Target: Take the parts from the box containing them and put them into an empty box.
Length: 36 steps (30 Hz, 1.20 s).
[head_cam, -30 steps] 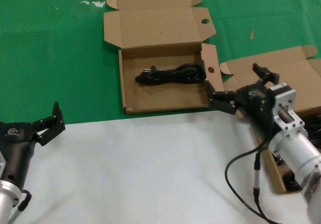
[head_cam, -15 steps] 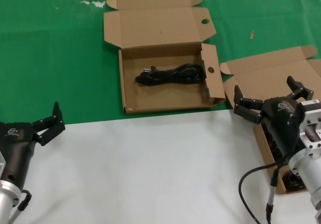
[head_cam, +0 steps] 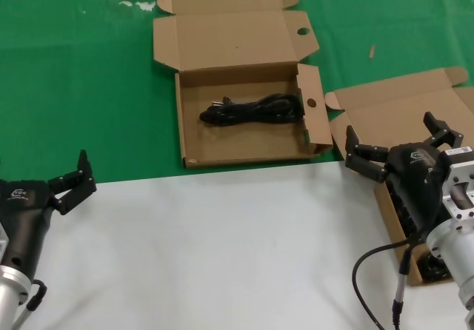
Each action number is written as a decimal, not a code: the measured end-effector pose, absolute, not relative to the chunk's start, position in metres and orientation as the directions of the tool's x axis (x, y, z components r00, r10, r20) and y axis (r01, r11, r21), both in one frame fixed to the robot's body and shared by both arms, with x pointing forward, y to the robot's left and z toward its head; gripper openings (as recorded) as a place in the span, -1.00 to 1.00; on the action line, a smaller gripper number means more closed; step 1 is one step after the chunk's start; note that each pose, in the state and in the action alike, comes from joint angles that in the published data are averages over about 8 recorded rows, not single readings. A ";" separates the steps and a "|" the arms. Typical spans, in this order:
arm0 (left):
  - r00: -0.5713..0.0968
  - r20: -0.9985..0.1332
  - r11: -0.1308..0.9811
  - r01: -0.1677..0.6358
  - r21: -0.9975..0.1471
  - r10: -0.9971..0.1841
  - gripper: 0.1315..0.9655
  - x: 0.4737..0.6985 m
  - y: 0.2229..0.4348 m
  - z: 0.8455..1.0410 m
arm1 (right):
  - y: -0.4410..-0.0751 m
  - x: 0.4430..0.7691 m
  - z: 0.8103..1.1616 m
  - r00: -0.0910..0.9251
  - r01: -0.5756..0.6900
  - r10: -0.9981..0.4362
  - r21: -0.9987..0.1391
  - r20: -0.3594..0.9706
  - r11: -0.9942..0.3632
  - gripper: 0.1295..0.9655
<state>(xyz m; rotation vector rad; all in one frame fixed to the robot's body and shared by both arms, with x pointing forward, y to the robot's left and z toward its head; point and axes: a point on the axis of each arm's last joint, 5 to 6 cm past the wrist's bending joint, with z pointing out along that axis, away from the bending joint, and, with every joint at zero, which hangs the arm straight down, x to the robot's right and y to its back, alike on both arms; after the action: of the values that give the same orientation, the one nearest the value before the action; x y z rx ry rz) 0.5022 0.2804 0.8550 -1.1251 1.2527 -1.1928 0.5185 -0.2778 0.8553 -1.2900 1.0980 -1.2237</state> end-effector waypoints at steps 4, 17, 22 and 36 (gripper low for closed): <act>-0.035 -0.071 0.070 0.022 -0.997 -0.997 1.00 0.502 0.280 0.855 | -0.278 0.519 0.855 0.074 0.023 -0.994 -0.996 0.085 -0.083 1.00; -0.035 -0.071 0.070 0.022 -0.997 -0.997 1.00 0.502 0.280 0.855 | -0.278 0.519 0.855 0.074 0.023 -0.994 -0.996 0.085 -0.083 1.00; -0.035 -0.071 0.070 0.022 -0.997 -0.997 1.00 0.502 0.280 0.855 | -0.278 0.519 0.855 0.074 0.023 -0.994 -0.996 0.085 -0.083 1.00; -0.035 -0.071 0.070 0.022 -0.997 -0.997 1.00 0.502 0.280 0.855 | -0.278 0.519 0.855 0.074 0.023 -0.994 -0.996 0.085 -0.083 1.00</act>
<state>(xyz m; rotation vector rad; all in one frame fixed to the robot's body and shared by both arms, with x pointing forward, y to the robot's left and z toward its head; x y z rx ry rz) 0.5022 0.2804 0.8550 -1.1251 1.2527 -1.1928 0.5185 -0.2778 0.8553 -1.2901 1.0980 -1.2238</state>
